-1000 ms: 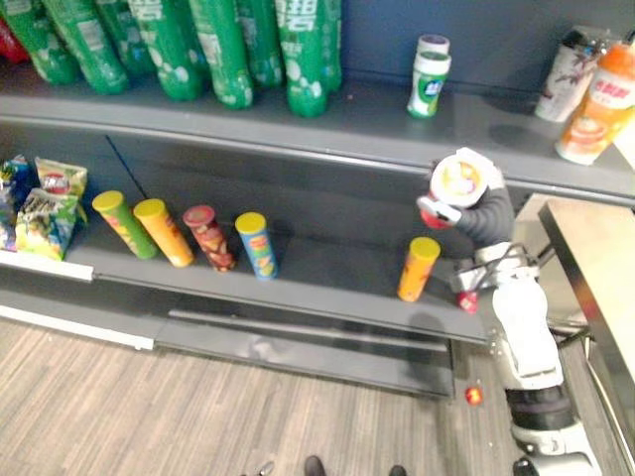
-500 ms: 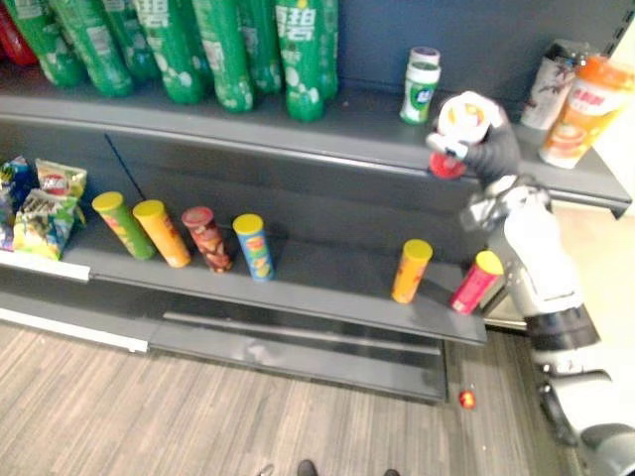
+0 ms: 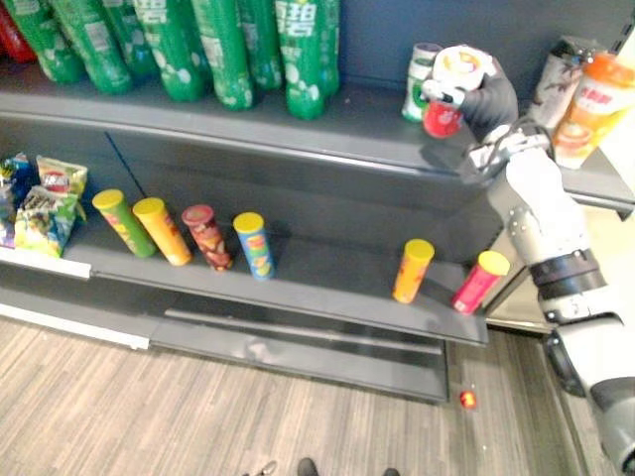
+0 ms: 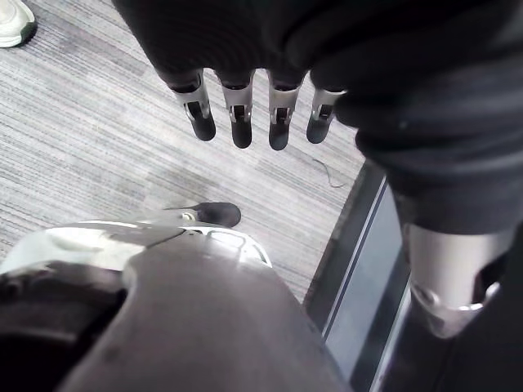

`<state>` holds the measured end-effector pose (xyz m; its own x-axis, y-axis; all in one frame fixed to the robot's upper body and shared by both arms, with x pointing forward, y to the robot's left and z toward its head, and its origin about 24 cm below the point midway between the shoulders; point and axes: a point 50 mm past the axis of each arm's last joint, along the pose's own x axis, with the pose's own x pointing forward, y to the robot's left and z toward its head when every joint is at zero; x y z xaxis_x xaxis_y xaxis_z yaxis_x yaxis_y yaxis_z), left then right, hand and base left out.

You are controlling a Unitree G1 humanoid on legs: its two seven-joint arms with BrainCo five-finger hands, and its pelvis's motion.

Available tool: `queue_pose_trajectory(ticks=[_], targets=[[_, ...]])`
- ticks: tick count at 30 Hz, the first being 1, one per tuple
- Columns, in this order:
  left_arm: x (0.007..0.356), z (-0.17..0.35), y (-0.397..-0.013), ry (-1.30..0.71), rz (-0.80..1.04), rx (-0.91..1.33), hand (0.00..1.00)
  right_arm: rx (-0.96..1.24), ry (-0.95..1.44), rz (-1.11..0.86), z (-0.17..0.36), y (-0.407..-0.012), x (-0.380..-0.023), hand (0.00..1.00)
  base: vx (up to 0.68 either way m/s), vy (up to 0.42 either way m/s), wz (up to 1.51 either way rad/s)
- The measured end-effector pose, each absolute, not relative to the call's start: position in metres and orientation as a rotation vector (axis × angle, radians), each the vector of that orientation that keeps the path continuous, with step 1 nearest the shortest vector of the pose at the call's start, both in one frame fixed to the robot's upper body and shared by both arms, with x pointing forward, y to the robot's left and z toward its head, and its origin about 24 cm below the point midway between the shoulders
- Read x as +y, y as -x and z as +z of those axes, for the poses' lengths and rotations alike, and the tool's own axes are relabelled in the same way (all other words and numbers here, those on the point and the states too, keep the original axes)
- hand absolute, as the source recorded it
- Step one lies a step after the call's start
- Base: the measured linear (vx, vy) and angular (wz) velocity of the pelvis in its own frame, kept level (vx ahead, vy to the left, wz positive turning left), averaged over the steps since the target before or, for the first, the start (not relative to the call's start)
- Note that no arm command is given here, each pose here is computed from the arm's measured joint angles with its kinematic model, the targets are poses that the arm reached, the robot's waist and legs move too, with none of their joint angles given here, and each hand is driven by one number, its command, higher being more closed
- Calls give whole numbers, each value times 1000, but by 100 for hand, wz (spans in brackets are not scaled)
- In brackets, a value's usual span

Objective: Put the gum and the chips on the shelf.

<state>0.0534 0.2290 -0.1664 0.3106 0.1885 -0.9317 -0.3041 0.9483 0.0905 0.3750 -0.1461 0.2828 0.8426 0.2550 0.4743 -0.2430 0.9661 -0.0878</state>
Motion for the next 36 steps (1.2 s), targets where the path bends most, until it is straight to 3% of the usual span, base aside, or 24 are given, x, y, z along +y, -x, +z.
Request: queue_pose_trajectory(ticks=[19,31,32,36], targets=[[230,-165,-65,106,321,1188,0,-404,13,283,263,-386,-134,100,4,0,1],[233,-162,-76,99,323,1157,0,-444,-43,287,279,-387,-123,100,29,1,4],[233,-162,-77,99,323,1154,0,-446,-45,286,279,-387,-123,0,0,0,0],[233,-161,-79,97,322,1144,0,-447,-42,282,279,-388,-123,0,0,0,0]])
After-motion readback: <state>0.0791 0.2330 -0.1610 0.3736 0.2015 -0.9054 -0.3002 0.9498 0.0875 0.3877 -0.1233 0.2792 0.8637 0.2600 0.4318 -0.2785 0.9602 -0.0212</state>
